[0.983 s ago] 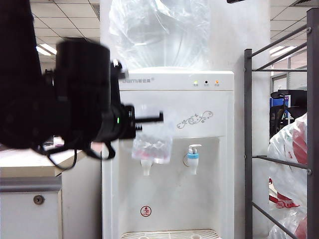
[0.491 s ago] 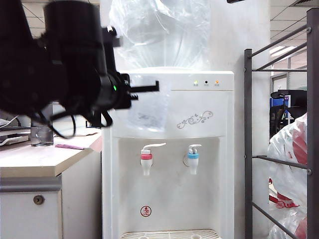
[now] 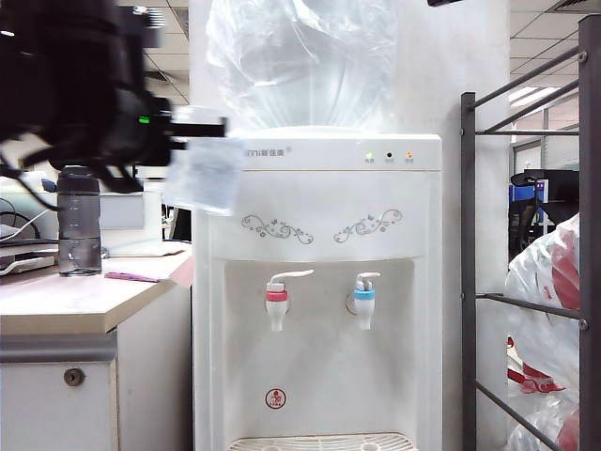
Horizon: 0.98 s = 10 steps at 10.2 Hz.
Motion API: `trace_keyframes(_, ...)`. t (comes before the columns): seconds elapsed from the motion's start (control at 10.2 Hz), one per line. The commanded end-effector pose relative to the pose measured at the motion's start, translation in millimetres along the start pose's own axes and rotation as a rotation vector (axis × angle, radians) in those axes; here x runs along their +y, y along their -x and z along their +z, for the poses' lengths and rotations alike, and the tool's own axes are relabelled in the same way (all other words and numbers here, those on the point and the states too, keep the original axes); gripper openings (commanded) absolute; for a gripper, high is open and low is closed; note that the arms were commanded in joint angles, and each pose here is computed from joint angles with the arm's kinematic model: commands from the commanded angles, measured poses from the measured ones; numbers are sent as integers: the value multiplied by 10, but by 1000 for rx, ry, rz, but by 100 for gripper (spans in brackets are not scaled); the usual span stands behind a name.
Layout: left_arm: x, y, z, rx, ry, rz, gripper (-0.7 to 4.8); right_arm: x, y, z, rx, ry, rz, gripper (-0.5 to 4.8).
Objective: Pick up the plastic mug from the left desk, go to the hot water outlet of the water dispenser, press the vertical switch to get some water, then put the mug back on the desk.
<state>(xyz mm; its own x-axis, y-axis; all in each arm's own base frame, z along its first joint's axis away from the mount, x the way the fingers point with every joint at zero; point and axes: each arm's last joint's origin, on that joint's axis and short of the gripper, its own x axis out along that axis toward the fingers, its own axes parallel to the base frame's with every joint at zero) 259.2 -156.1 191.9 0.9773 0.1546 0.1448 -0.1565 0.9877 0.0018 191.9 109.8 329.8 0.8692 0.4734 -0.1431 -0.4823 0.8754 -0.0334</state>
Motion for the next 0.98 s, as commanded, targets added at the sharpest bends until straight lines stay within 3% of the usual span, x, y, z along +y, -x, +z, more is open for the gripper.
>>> trace_keyframes(0.1, 802, -347, 84, -20, -10, 142, -5, 1, 7, 23, -15, -4, 0, -1)
trace_keyframes(0.2, 984, -426, -10, 46, 40, 170, -5, 1, 7, 23, -15, -4, 0, -1)
trace_keyframes(0.29, 1308, -540, -171, 134, 32, 205, -5, 1, 7, 23, -16, -4, 0, -1)
trace_keyframes(0.39, 1460, -662, -278, 136, 48, 226, -5, 1, 7, 23, -16, -4, 0, -1)
trace_keyframes(0.59, 1551, -891, -418, 74, 51, 245, -5, 1, 7, 23, -15, -4, 0, -1)
trace_keyframes(0.69, 1513, -1104, -586, 13, 32, 242, -5, 1, 7, 23, -15, -4, 0, -1)
trace_keyframes(0.79, 1473, -1283, -890, -2, 17, 224, -5, 1, 7, 23, -16, -4, 0, -1)
trace_keyframes(0.98, 1495, -1289, -1043, 32, 31, 227, -5, 1, 7, 23, -15, -4, 0, -1)
